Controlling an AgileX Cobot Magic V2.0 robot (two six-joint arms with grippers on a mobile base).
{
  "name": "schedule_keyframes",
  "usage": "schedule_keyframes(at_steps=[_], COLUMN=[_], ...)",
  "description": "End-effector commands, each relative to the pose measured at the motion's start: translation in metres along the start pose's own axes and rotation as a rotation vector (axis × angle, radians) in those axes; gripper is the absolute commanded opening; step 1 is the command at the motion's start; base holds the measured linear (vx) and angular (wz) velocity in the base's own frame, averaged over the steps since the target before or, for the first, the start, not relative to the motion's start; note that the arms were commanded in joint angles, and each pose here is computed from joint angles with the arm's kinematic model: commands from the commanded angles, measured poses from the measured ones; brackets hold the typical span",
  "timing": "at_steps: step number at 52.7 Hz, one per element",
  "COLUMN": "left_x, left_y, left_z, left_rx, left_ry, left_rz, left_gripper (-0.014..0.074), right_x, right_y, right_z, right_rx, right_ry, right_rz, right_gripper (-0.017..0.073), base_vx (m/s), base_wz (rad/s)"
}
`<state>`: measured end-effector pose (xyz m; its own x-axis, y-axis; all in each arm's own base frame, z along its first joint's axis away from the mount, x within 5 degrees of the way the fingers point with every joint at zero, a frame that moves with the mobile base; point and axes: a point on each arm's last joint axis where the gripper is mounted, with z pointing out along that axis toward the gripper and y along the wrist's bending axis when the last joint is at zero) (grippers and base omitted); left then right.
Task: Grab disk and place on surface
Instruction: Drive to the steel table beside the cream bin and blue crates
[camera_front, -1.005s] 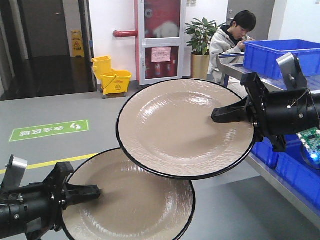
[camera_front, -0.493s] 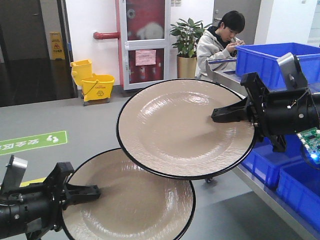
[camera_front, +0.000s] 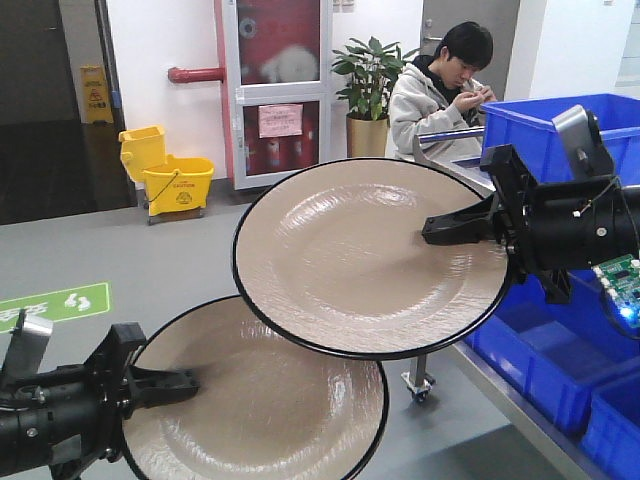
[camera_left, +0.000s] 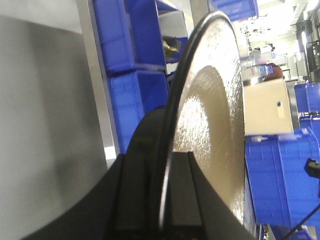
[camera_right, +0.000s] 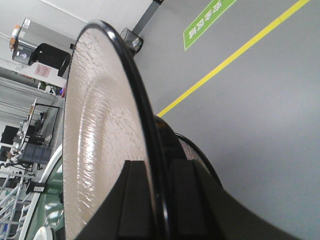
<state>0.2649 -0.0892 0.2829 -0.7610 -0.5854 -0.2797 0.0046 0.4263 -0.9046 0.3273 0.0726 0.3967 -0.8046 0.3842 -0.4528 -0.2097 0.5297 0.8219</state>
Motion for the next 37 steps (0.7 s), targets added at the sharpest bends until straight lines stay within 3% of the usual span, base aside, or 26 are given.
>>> schedule_keyframes(at_steps=[1, 18, 37], left_x=[-0.0032, -0.0032, -0.0033], left_y=[-0.0265, -0.0265, -0.0265], left_z=[-0.0082, -0.0082, -0.0082], left_rx=[0.148, 0.148, 0.147], left_ry=[-0.026, -0.026, -0.027], left_rz=[-0.079, -0.079, -0.079], left_gripper=[0.0001, 0.0001, 0.0001], right_x=[-0.0075, -0.0075, -0.0075], right_y=[0.0313, 0.0313, 0.0313], right_z=[-0.0177, -0.0177, -0.0177], right_rx=[-0.122, -0.122, -0.122], right_ry=[-0.100, -0.100, -0.100], right_rz=[0.010, 0.010, 0.010], right_gripper=[-0.0008, -0.0008, -0.0008], base_vx=[0.42, 0.41, 0.36], base_wz=[-0.09, -0.27, -0.64])
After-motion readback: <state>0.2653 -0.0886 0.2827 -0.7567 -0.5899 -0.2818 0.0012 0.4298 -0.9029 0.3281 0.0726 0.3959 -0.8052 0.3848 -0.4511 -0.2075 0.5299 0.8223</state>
